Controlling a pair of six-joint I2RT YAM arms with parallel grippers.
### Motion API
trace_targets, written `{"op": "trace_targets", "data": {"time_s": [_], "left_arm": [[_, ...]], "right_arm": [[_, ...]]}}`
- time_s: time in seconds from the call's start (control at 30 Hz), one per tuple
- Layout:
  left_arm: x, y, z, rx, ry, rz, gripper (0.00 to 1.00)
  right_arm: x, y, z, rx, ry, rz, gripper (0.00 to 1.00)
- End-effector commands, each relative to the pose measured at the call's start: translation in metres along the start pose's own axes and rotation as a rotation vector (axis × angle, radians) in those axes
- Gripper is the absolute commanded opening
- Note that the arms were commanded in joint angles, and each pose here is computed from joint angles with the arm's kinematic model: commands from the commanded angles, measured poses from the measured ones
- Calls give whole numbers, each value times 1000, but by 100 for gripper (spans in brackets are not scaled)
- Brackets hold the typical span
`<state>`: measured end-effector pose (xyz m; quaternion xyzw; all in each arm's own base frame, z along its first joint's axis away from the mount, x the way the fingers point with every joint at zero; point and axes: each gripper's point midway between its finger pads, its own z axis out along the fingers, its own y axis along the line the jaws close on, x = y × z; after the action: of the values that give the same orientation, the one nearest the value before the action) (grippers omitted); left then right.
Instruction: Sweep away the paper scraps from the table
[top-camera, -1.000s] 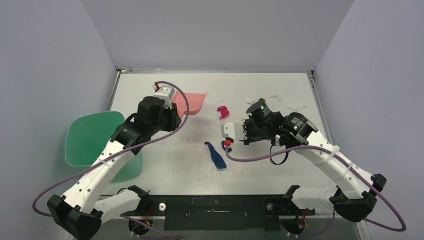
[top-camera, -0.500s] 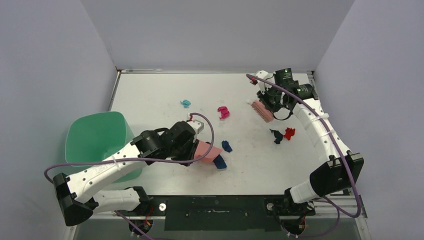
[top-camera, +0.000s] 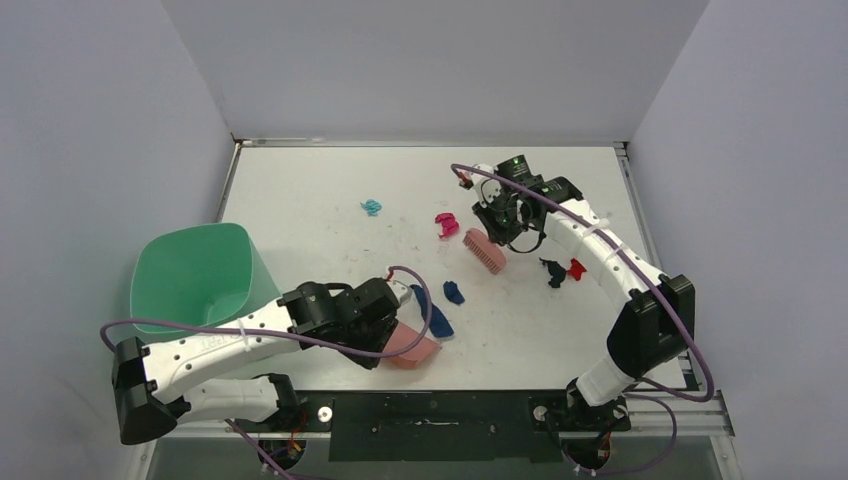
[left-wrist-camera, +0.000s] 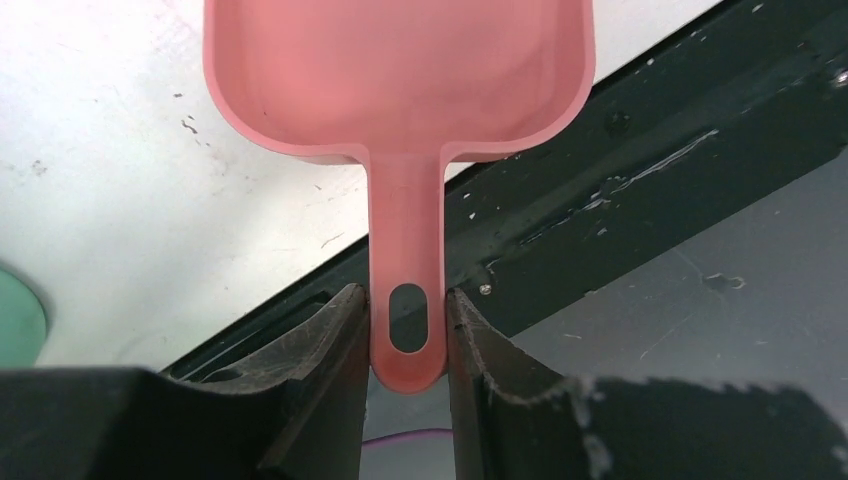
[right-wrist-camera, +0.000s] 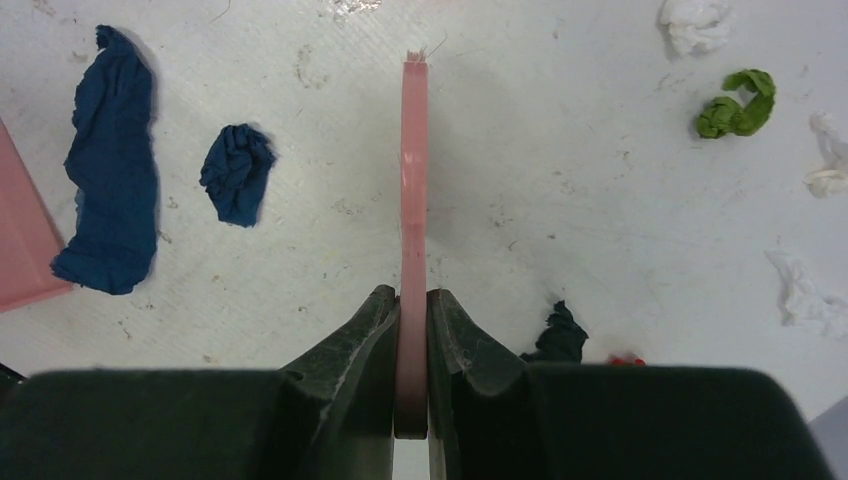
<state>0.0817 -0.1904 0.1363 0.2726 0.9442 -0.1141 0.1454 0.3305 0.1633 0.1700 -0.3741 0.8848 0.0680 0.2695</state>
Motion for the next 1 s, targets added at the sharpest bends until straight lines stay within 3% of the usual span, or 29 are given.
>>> {"op": "trace_targets", "data": {"time_s": [0.0, 0.2, 0.43, 0.97], "left_arm": [[2, -11, 14, 24, 12, -6, 0], [-9, -20, 32, 17, -3, 3, 0], [-29, -17, 43, -43, -55, 26, 0], [-65, -27, 58, -28, -196, 54, 0]], "right_arm": [[4, 11, 18, -25, 37, 17, 5], [13, 75, 34, -181, 106, -36, 5], [10, 133, 29, -404, 116, 16, 5], [-4, 151, -8, -525, 15, -27, 5]]}}
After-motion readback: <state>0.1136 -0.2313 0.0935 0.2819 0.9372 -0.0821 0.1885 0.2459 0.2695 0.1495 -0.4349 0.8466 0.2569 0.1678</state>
